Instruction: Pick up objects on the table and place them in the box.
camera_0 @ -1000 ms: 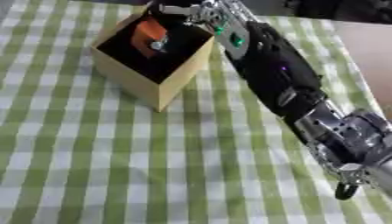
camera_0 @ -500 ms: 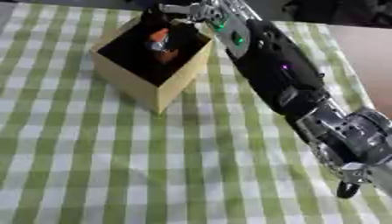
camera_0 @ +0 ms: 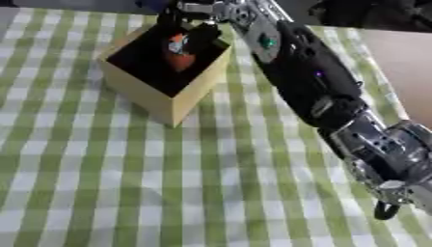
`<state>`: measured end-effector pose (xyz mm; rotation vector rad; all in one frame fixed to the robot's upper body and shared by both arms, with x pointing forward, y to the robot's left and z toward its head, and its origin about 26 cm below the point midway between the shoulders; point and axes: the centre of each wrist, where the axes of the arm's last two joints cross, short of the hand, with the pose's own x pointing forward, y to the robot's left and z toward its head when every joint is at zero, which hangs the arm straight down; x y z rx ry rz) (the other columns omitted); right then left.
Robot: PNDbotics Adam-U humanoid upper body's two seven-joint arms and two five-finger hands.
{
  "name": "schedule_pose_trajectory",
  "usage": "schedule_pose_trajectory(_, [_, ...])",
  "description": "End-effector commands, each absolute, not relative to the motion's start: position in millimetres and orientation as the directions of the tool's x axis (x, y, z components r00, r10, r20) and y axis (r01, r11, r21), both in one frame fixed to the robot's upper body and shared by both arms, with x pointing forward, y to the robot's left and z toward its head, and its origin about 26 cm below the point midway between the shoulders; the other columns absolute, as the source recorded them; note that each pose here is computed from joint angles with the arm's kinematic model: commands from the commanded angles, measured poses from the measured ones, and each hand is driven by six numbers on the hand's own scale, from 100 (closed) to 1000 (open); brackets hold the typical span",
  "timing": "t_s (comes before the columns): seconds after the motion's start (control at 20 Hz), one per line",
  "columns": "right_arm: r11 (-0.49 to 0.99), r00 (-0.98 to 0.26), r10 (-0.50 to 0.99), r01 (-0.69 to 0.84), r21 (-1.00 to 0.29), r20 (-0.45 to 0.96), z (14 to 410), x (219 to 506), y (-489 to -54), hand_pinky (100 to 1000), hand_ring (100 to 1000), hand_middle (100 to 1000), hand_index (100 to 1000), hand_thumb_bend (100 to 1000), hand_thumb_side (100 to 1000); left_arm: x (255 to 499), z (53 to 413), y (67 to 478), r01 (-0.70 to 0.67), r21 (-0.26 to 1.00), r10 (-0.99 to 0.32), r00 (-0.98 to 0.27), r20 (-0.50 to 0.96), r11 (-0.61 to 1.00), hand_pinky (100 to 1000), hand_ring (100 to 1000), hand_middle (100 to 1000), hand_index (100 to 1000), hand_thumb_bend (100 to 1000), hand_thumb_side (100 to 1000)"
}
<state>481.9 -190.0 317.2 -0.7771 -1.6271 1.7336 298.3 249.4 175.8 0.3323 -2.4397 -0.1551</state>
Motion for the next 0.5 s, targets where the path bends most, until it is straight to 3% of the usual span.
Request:
schedule_pose_trajectory(0.05, [0.025, -0.644, 0.765, 0.063, -0.998, -0.021, 355.6, 460.8, -208.4, 785, 797, 742, 883, 100, 615, 295.4, 181.7, 252.4, -0.208, 0.207, -0.291, -0.761, 0.580, 0.956, 709, 590, 616, 667, 422, 740])
schedule_pose_trajectory(0.5, [0.223, -0.705, 0.710, 0.211, -0.952, 0.010, 382.7, 373.6, -244.5, 797, 750, 690, 859, 100, 692, 294.5, 180.3, 256.4, -0.231, 0.211, -0.312, -0.751, 0.582, 0.950, 710, 591, 618, 668, 423, 740])
